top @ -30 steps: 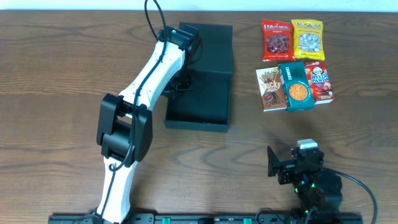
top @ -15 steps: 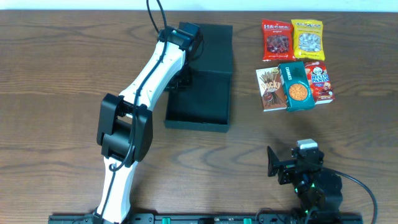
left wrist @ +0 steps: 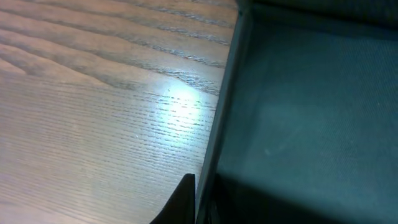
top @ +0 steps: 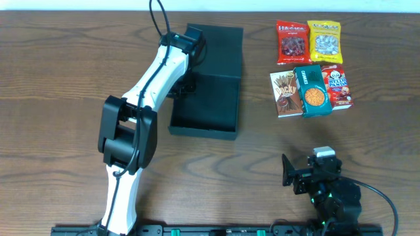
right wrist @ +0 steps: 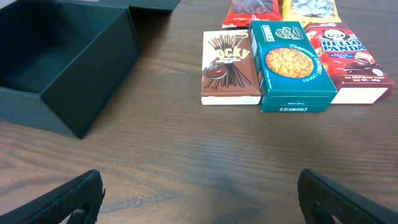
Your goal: Pack container
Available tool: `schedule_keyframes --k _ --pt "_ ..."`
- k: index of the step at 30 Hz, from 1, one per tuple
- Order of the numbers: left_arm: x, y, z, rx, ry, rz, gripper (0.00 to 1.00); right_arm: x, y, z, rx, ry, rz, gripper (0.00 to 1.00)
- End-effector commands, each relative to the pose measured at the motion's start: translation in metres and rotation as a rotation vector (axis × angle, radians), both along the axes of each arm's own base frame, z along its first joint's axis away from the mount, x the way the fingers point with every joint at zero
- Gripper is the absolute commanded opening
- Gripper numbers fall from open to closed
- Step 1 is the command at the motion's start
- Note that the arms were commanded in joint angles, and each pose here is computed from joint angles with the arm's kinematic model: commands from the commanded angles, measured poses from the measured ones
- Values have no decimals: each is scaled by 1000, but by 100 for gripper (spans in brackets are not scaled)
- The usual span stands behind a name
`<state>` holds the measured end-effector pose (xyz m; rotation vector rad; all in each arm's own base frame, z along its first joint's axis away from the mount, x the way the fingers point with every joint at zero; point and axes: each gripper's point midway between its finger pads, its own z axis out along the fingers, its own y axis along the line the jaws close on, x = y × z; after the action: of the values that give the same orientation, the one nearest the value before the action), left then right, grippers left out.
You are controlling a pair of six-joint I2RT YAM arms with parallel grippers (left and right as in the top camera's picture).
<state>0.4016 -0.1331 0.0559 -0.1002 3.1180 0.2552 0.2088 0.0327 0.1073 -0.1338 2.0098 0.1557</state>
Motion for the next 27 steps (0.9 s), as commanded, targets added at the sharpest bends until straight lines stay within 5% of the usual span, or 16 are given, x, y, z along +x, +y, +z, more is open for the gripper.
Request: schedule_keyframes --k 1,6,8,14,27 --pt "-2 -6 7 -54 -1 10 8 -1 2 -2 -16 0 20 99" --pt "-3 -10 6 -77 5 25 8 -1 2 -2 -16 0 20 99" --pt "-3 -10 6 -76 5 25 22 -1 2 -2 -16 0 20 99" --pt "-2 -10 7 -79 -1 24 37 -1 2 -2 -16 0 20 99" --pt "15 -26 47 -171 -105 15 48 -1 2 -2 -16 0 20 99"
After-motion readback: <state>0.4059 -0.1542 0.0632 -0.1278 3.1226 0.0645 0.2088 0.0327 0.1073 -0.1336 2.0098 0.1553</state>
